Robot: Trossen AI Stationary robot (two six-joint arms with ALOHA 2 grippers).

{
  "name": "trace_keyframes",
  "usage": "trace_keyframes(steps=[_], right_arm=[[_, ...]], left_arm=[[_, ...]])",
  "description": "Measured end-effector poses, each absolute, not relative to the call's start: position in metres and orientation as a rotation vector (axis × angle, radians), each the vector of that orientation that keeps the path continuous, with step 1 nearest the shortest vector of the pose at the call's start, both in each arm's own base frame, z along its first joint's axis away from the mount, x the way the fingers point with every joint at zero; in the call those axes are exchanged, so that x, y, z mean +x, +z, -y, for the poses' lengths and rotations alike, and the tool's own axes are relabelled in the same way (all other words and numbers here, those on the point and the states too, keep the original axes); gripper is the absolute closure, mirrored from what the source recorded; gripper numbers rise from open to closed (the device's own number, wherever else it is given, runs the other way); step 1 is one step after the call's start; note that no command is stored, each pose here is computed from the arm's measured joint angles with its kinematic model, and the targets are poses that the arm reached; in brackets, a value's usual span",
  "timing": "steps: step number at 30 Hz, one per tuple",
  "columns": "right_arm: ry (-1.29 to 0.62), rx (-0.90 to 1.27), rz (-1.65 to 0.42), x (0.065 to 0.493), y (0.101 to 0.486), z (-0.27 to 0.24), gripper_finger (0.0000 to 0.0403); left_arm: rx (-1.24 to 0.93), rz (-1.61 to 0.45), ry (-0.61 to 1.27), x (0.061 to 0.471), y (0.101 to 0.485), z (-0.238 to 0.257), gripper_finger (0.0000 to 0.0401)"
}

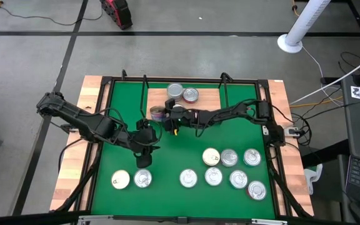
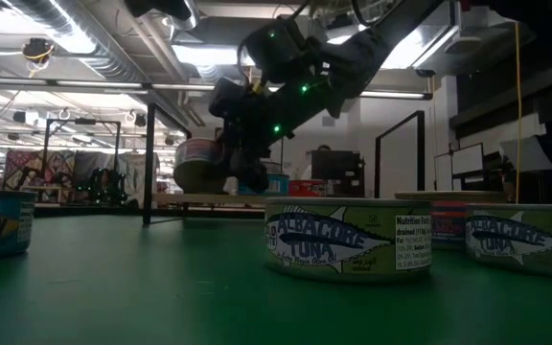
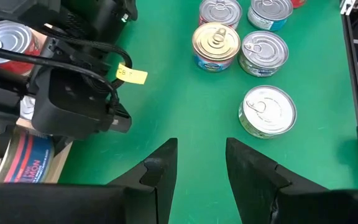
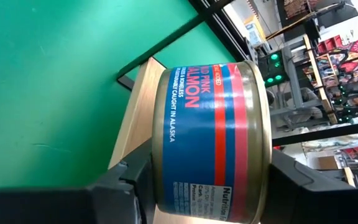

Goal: Stack canned seafood by type on shelf
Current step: Put the blue pink tuna can on the shelf

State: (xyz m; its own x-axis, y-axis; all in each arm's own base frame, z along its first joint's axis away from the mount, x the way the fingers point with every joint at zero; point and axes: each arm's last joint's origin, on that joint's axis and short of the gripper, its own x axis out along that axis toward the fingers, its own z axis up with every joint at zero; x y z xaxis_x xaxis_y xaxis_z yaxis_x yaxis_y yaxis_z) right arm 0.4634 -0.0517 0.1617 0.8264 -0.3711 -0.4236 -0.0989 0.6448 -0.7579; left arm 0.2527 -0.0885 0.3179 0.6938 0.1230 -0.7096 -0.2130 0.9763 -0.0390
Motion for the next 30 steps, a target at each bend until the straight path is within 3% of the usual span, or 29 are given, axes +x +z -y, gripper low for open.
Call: trace_keyframes(steps=[10,21,30], right_arm=[[-0.196,-0.851,-0.611,0.461,0.161,0.066,0.0206],[-0.219,-0.821,-0.613,0.461,0.161,0.070,0.0100],[-0.218,-0.821,-0.614,0.461,0.161,0.070,0.0086]], left_arm=[[-0.125,-0.781,0.189,0.253,0.318,0.089,0.0270],[-0.127,-0.781,0.189,0.253,0.318,0.089,0.0270],[-0.127,-0.781,0.189,0.253,0.318,0.089,0.0270]])
